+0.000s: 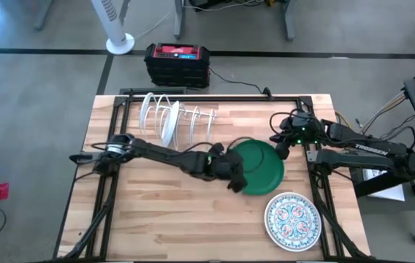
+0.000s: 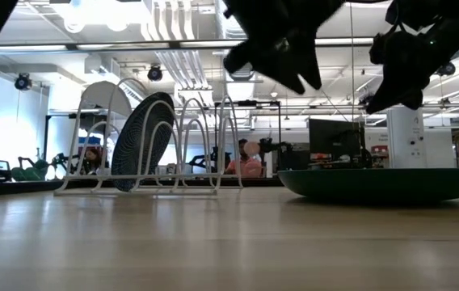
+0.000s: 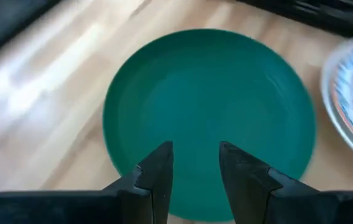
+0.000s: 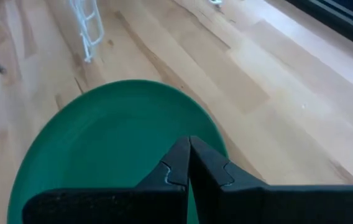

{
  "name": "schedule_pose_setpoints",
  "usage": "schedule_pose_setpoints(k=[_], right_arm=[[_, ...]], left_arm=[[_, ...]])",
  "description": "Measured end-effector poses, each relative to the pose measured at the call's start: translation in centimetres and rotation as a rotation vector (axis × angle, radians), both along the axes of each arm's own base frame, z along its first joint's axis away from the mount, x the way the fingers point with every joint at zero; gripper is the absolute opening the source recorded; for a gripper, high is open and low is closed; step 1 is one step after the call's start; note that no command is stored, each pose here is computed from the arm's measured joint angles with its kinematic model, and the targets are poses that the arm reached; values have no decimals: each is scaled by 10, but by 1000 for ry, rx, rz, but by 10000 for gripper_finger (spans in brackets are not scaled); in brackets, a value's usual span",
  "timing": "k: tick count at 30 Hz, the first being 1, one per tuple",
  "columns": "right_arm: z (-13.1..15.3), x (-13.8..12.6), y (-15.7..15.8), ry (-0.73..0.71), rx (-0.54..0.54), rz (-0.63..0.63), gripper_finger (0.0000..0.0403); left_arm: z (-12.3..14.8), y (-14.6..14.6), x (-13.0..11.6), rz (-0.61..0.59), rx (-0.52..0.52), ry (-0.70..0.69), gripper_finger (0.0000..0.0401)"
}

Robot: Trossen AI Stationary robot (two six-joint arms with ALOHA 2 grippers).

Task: Sort dishes
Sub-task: Put the green plate in the dish rack

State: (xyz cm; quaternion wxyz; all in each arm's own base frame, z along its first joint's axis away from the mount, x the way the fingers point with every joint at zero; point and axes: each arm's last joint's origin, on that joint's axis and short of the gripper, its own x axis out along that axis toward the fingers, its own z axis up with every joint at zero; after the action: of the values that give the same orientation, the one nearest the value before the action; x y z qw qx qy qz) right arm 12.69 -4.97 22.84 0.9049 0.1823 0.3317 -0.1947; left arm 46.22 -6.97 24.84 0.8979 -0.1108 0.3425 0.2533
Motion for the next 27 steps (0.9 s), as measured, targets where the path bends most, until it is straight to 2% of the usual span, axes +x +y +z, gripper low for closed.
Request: schedule_pose_setpoints(k=[6, 11, 18, 27], right_arm=[[0, -1, 0, 7, 2, -30, 0], [-5, 0, -2, 48, 1, -57, 0], [-6, 1, -2, 49, -1, -52, 0], [-5, 1, -2, 45, -3, -52, 0]], left_arm=[[-26, 31, 11, 200, -114, -17, 119], [-49, 57, 18, 295, -200, 7, 119], [-69, 79, 21, 294, -289, 81, 119], [-73, 84, 20, 305, -270, 105, 119]])
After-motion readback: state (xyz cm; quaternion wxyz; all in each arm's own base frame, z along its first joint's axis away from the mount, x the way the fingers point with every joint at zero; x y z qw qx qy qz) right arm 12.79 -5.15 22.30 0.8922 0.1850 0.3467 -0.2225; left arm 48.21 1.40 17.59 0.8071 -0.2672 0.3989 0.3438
